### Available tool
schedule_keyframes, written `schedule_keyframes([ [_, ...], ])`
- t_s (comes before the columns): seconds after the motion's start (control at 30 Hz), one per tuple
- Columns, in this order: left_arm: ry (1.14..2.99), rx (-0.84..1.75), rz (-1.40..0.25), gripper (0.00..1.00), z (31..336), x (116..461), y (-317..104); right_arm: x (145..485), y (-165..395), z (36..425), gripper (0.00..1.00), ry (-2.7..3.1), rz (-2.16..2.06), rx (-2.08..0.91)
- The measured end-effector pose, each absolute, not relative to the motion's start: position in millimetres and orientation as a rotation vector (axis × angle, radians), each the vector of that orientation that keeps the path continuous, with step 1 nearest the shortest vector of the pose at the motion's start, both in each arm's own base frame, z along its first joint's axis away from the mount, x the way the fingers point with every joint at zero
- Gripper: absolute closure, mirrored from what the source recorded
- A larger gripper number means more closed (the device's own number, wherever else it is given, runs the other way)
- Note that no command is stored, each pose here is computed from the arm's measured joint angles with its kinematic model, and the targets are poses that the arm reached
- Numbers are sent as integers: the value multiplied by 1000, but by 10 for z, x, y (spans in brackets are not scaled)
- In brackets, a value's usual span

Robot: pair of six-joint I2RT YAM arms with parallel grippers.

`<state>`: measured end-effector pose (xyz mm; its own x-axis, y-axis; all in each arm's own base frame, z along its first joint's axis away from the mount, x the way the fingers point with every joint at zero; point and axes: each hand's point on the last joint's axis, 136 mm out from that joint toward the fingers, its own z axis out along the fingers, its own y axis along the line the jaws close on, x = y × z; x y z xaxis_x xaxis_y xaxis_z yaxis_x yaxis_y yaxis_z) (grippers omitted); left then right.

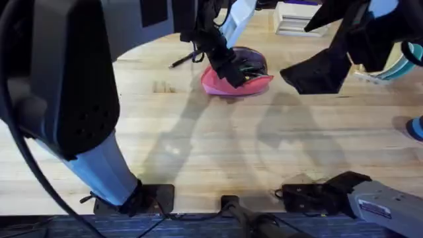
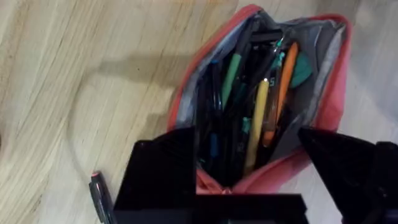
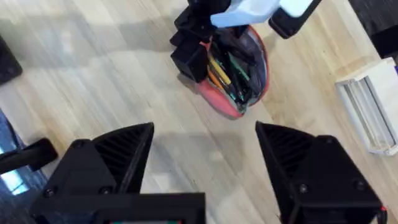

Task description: Unzip the bag, pick up the pens from the table one at a time and place them inside, then zip the bag closed.

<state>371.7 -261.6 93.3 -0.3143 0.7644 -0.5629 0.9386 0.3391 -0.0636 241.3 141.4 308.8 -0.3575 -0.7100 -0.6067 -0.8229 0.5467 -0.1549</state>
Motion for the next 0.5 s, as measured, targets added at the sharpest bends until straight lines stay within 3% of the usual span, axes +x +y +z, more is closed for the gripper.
schedule_keyframes([
  [0.3, 2185, 1472, -542, 8, 944, 3726, -2621, 2418, 1415, 3091, 5, 2151, 231, -1229],
  [0.5, 2197, 1427, -570, 7, 1107, 3770, -2667, 2418, 1415, 3091, 5, 2151, 231, -1229],
])
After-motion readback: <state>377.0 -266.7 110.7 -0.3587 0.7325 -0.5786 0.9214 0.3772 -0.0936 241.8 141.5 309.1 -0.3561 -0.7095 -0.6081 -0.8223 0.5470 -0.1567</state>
